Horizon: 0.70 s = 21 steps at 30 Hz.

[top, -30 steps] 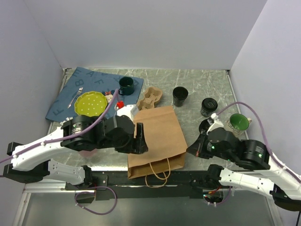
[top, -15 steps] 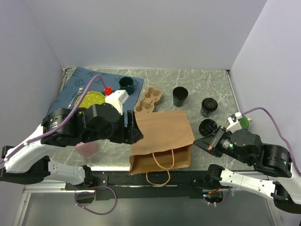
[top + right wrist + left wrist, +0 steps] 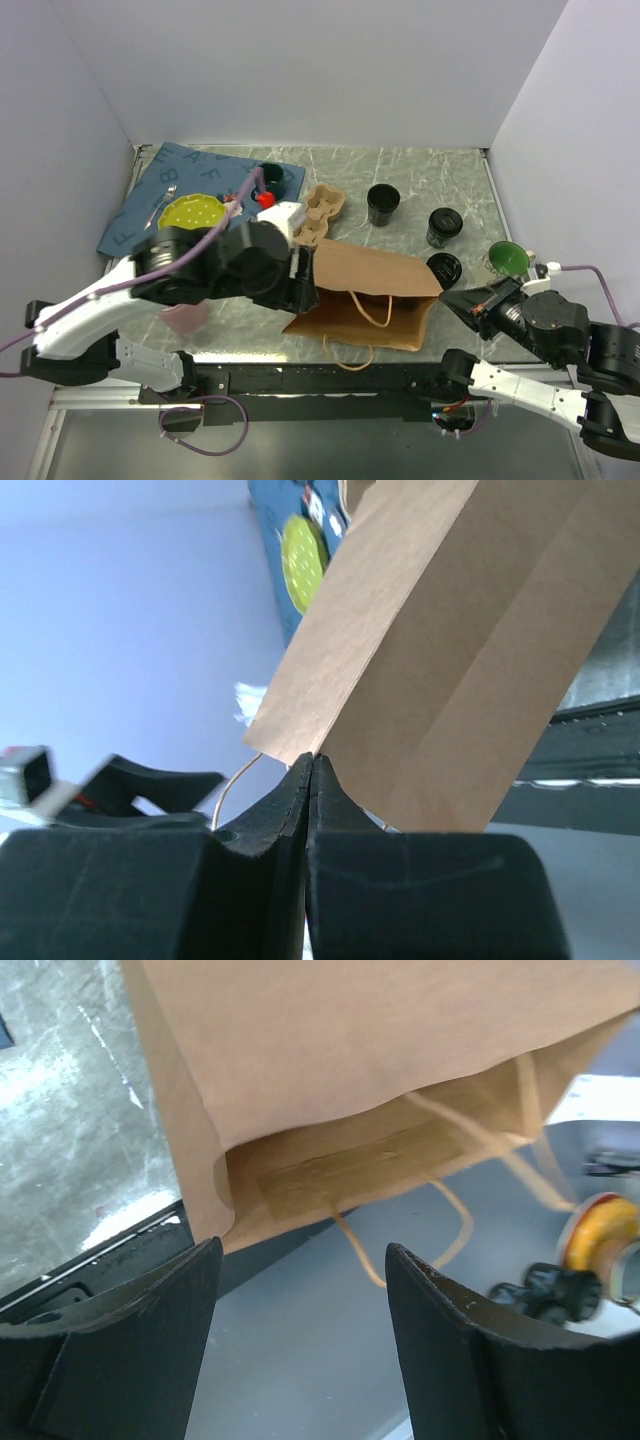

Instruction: Pack the takeout coffee

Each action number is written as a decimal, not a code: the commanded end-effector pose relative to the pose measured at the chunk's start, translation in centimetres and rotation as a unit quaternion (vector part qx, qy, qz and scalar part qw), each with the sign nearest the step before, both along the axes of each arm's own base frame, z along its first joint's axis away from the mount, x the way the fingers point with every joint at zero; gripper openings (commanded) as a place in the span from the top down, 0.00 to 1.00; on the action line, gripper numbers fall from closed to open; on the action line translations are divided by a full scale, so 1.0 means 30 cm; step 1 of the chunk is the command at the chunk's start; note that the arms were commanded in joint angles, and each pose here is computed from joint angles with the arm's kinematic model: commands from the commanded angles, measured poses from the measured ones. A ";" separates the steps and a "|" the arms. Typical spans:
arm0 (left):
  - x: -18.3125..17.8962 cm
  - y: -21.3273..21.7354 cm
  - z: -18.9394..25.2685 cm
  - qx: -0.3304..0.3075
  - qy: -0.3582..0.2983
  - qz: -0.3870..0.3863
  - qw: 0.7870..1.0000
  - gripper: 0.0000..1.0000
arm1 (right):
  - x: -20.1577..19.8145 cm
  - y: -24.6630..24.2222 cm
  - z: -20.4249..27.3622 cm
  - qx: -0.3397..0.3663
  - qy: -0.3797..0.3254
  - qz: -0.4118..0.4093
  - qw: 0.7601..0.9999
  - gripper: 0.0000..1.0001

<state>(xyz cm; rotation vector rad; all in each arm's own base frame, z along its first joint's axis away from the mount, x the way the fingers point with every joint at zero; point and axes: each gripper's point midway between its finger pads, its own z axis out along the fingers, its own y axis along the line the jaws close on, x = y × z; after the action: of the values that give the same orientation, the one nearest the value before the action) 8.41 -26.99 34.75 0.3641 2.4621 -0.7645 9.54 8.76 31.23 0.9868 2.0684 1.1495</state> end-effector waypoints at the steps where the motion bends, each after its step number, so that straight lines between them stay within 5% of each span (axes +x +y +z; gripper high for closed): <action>1: 0.027 -0.048 -0.073 0.048 -0.010 -0.015 0.999 0.28 | 0.038 -0.096 -0.056 -0.009 0.008 -0.081 0.997 1.00; 21: 0.107 -0.016 -0.271 0.145 -0.044 0.021 0.988 0.35 | 0.070 -0.120 -0.067 -0.062 0.009 -0.110 0.992 1.00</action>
<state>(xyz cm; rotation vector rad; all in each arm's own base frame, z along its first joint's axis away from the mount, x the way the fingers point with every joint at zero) 10.83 -28.06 26.45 0.4807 2.5375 -0.3696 11.60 7.09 30.89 1.1461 1.9280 1.0742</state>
